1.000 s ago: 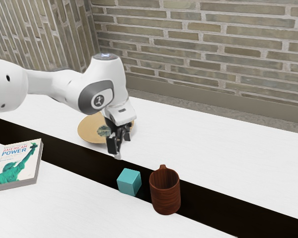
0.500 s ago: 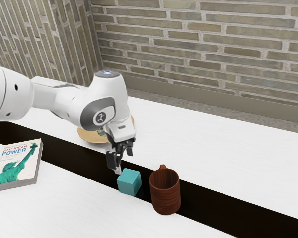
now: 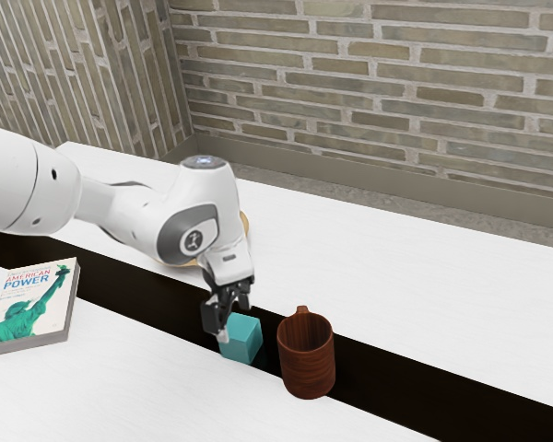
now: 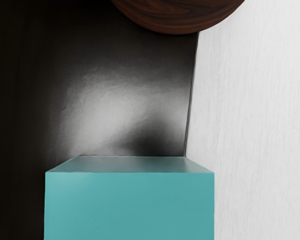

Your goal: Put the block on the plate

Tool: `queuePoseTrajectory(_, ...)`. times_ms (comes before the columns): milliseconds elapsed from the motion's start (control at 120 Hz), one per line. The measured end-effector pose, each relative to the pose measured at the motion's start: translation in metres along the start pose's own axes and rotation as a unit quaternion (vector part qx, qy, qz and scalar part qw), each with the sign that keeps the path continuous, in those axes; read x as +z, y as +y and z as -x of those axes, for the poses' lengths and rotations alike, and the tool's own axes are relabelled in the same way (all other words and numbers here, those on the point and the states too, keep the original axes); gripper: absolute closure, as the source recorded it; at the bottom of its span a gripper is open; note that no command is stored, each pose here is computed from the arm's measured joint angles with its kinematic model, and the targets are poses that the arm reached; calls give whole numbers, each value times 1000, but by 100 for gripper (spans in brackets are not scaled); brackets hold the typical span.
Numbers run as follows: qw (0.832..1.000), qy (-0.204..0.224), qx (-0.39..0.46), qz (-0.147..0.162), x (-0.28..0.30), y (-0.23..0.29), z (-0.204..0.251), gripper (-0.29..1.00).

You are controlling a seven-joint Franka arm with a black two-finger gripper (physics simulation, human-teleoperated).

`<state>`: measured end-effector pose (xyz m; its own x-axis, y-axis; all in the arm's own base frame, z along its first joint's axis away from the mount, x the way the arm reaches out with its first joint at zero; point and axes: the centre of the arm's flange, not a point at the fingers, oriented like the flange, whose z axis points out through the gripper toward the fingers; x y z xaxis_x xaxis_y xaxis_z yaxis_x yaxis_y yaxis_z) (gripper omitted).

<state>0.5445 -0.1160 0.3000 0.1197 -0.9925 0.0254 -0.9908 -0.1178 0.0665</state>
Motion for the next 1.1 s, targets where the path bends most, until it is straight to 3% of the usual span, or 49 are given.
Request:
queuePoseTrajectory(367,1000,-2,3,15,30,-3,1,1)
queuePoseTrajectory(708,1000,-1,3,15,37,-5,1,22)
queuePoseTrajectory(1100,1000,1,1,2,25,-7,-1,28)
